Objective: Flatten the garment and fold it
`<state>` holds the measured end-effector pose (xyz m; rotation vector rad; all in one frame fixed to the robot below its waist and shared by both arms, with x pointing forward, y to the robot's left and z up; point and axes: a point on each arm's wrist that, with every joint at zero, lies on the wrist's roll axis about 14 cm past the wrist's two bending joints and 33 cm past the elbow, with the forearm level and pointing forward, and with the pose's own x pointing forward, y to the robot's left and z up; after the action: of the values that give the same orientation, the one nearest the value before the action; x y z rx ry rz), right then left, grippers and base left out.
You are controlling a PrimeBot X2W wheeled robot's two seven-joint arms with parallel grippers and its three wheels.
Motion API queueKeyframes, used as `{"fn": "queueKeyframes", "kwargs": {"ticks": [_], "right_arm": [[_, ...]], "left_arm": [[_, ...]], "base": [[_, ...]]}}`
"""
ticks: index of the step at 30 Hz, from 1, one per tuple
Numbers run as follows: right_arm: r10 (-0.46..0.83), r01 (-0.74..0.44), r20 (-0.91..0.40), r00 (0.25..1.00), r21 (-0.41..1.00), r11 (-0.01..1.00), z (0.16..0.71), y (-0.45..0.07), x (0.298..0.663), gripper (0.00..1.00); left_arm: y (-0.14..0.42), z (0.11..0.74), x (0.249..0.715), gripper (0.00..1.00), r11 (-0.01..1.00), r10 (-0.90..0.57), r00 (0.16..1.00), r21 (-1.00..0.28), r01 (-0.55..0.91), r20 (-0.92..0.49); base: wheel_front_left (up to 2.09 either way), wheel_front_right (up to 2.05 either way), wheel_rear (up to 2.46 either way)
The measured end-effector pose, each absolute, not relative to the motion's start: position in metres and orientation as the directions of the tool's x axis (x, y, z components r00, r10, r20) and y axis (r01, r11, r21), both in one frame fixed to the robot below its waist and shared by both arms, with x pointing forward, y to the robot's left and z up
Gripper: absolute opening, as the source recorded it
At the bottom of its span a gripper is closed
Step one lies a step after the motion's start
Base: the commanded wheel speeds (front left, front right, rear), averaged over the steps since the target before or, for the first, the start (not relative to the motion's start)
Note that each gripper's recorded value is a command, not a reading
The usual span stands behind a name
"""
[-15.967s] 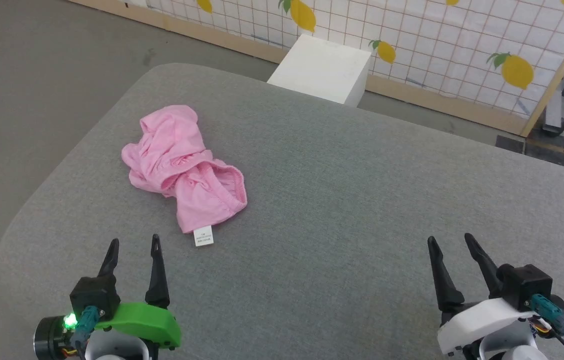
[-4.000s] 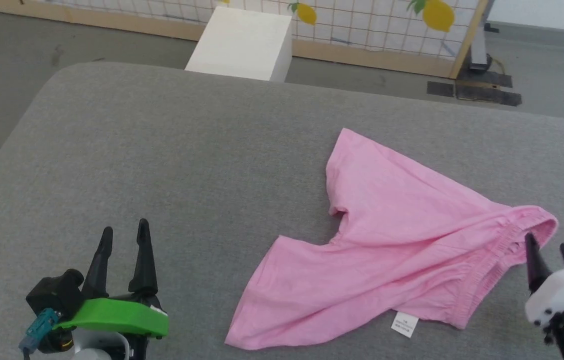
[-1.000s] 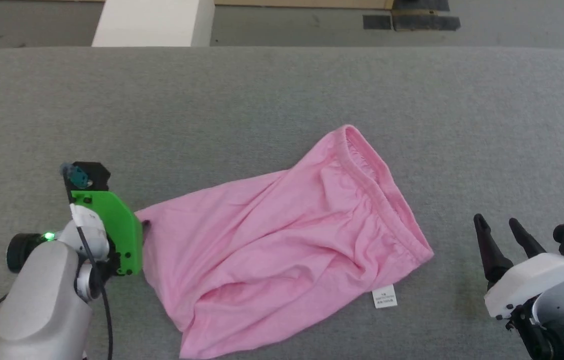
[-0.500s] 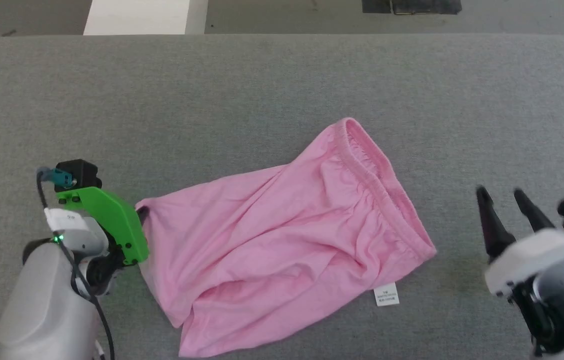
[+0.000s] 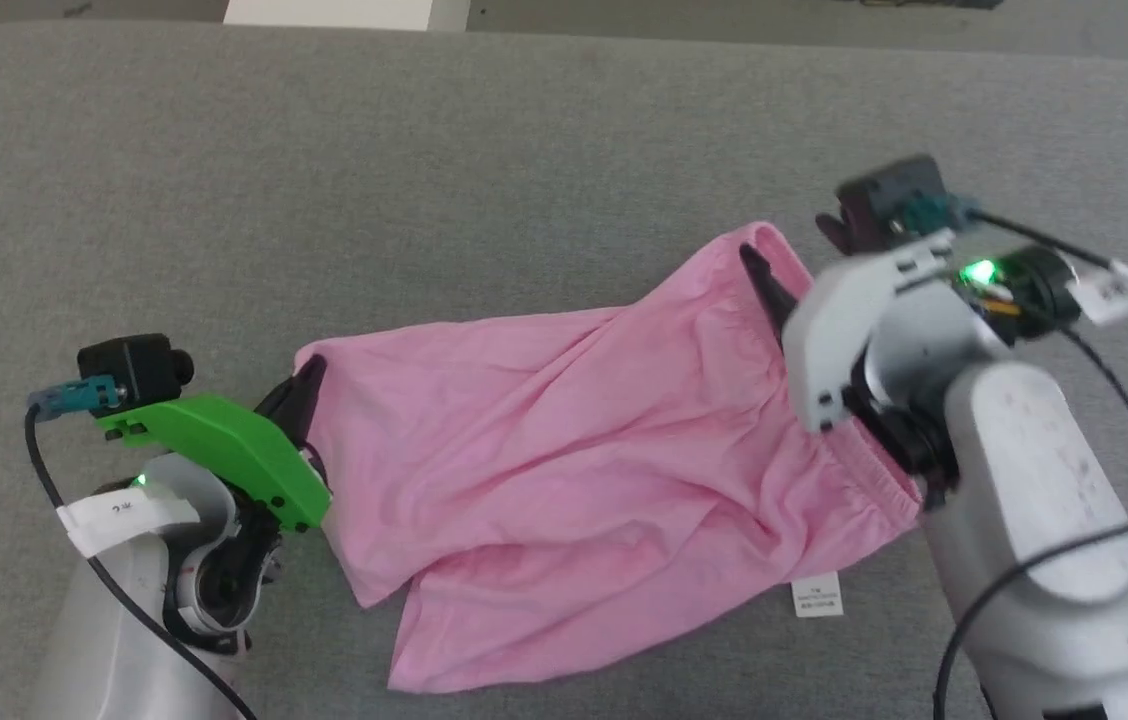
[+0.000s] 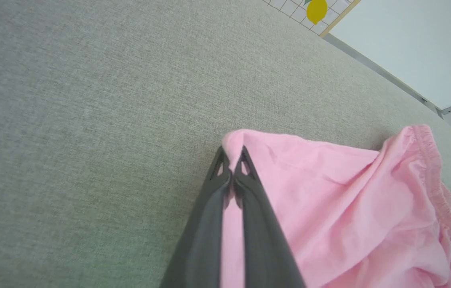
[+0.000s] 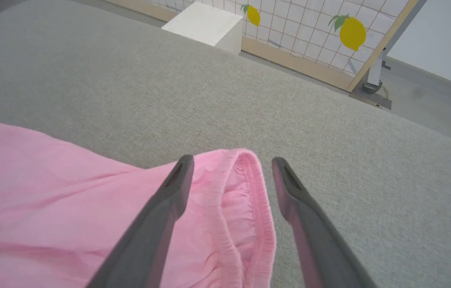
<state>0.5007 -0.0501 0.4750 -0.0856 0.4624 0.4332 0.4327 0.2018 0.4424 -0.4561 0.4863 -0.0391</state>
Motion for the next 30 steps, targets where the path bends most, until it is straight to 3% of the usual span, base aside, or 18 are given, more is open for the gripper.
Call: {"fn": "queueKeyframes", "kwargs": {"ticks": [8,15,16,17,18,30], "right_arm": [[0.311,-0.468,-0.637,0.705,-0.089,0.879,0.423,-0.042,0.524,1.00],[0.273,-0.482,-0.711,0.648,-0.105,0.870,0.393,-0.043,0.523,1.00],[0.275,-0.481,-0.713,0.645,-0.099,0.871,0.392,-0.043,0.523,0.42],[0.280,-0.481,-0.711,0.645,-0.093,0.872,0.392,-0.042,0.524,0.04],[0.287,-0.482,-0.701,0.652,-0.091,0.871,0.395,-0.041,0.525,0.00],[0.381,-0.433,-0.514,0.768,0.020,0.901,0.462,-0.039,0.535,0.00]], "left_arm": [[0.202,0.440,0.430,0.00,0.893,-0.140,0.886,-0.443,-0.080,-0.442],[0.206,0.434,0.429,0.00,0.891,-0.134,0.881,-0.444,-0.093,-0.454],[0.205,0.434,0.429,0.00,0.891,-0.134,0.880,-0.444,-0.093,-0.455],[0.205,0.434,0.429,0.00,0.891,-0.136,0.881,-0.445,-0.092,-0.454],[0.204,0.434,0.430,0.00,0.890,-0.137,0.881,-0.446,-0.090,-0.453],[0.203,0.478,0.440,0.00,0.875,-0.134,0.942,-0.483,-0.032,-0.306]], "base": [[0.00,0.00,0.00],[0.00,0.00,0.00],[0.00,0.00,0.00],[0.00,0.00,0.00],[0.00,0.00,0.00],[0.00,0.00,0.00]]}}
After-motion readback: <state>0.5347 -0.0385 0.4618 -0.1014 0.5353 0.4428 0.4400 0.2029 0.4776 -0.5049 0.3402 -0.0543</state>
